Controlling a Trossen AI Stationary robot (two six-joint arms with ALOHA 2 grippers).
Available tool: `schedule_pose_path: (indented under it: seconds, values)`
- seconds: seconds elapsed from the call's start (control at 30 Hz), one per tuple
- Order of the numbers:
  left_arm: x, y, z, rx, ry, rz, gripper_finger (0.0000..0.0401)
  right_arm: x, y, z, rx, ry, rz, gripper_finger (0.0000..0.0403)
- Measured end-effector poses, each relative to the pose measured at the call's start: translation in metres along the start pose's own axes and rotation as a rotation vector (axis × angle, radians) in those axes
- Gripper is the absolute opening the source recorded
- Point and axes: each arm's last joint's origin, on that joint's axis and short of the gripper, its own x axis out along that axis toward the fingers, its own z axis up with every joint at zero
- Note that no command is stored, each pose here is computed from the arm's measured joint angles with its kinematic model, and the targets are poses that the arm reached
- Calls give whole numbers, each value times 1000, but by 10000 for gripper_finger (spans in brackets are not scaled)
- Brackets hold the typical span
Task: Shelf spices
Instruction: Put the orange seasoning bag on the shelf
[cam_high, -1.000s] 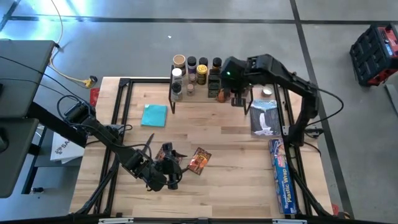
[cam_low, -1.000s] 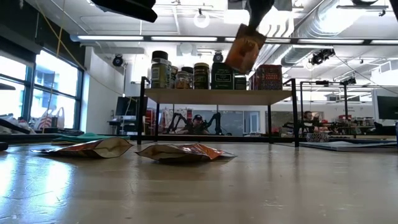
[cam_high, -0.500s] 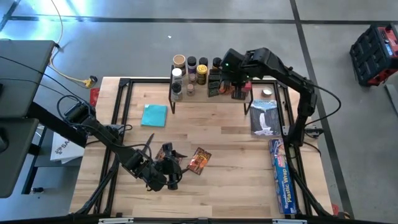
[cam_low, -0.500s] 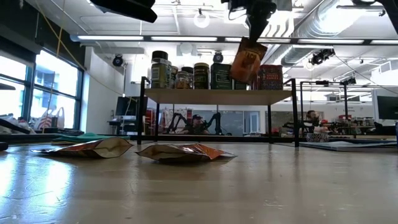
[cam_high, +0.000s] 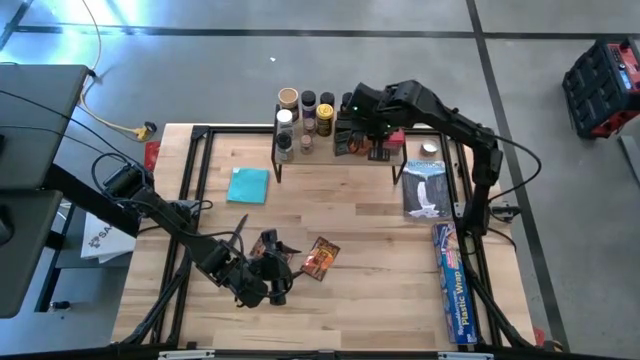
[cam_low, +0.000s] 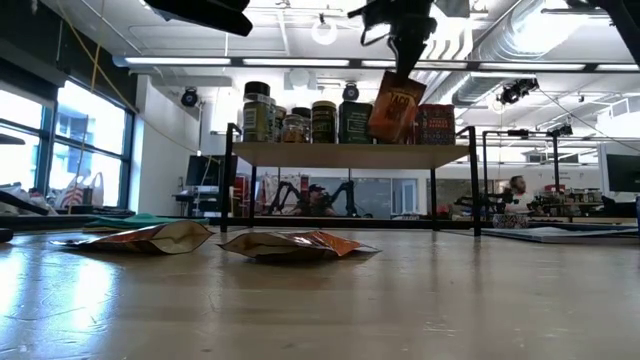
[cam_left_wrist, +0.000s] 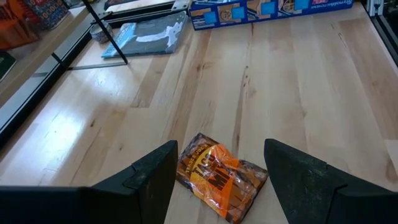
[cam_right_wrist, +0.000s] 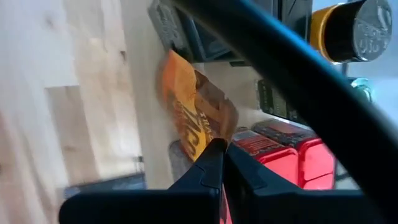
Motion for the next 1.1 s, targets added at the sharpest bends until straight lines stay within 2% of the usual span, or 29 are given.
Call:
schedule_pose_path:
  seconds: [0.33,0.53,1.1]
  values:
    - [0,0,0,-5,-2,0,236,0,4,3,-109,54,-120,0]
    - [1,0,1,-8,-5,0,236,-1,8,5,-198,61,-131,0]
    - [1,0,3,-6,-18,-11,236,23,-10,9,-133,129,-172,0]
